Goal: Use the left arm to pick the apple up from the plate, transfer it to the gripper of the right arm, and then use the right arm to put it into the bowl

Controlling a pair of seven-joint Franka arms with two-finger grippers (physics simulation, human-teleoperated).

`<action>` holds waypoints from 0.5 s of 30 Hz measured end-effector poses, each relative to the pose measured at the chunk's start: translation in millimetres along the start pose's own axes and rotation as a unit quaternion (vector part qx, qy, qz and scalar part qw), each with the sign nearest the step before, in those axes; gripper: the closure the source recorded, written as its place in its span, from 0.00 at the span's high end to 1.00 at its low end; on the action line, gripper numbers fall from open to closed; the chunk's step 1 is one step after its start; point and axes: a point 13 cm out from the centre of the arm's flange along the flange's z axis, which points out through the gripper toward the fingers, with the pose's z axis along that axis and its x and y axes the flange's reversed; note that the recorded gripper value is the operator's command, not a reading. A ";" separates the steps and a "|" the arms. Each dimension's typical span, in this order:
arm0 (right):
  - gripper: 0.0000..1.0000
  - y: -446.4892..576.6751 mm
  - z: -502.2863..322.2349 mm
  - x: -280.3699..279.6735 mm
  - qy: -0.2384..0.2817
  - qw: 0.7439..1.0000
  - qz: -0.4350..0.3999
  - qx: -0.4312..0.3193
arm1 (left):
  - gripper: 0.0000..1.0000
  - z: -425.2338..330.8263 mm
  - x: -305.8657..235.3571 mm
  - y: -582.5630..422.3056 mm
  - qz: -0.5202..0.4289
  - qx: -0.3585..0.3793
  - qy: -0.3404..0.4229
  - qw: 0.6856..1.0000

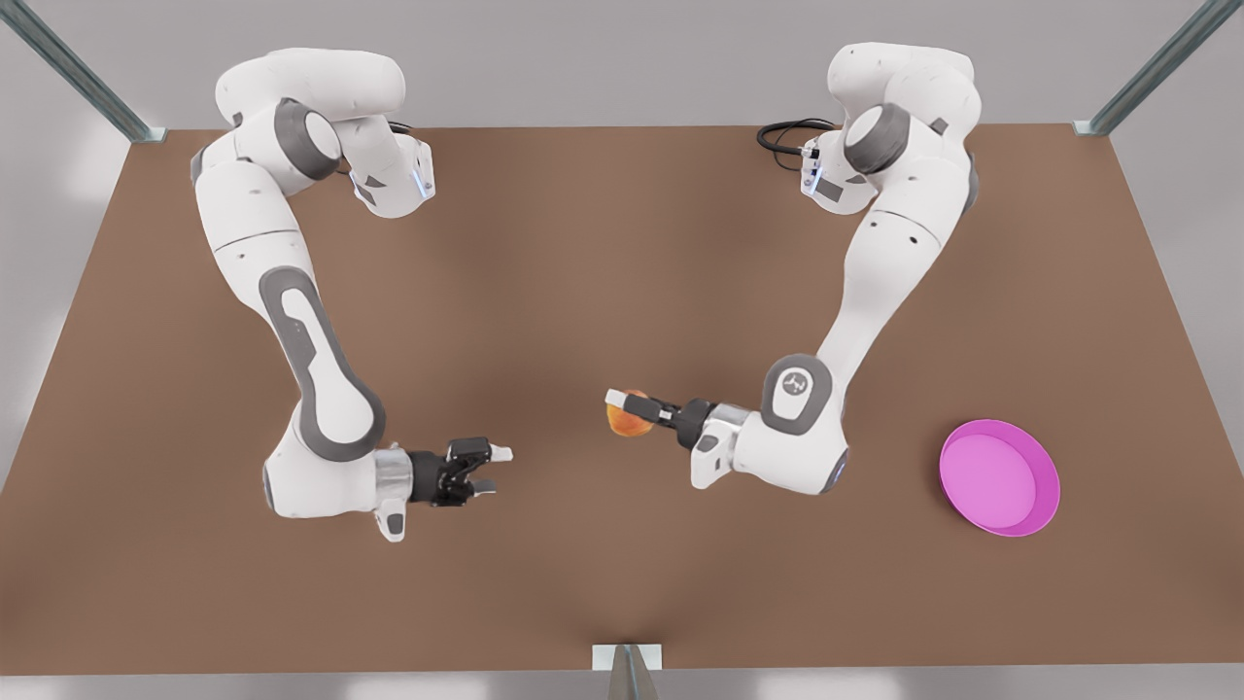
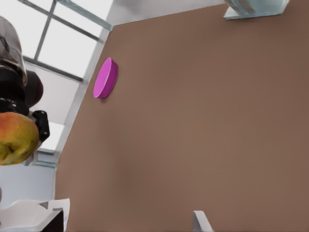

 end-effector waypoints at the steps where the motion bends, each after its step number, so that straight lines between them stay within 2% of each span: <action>1: 1.00 6.1 2.5 -8.2 -0.016 0.999 -0.026 -0.008 | 0.78 0.9 -2.1 0.6 -0.010 0.006 -0.001 1.000; 6: 1.00 24.8 1.6 -36.7 -0.074 0.985 -0.156 -0.018 | 0.79 2.9 -12.7 6.4 -0.045 0.023 -0.012 0.999; 15: 1.00 43.2 34.6 -41.2 -0.165 0.936 -0.297 -0.088 | 0.79 4.3 -25.4 2.7 -0.050 0.040 -0.035 0.997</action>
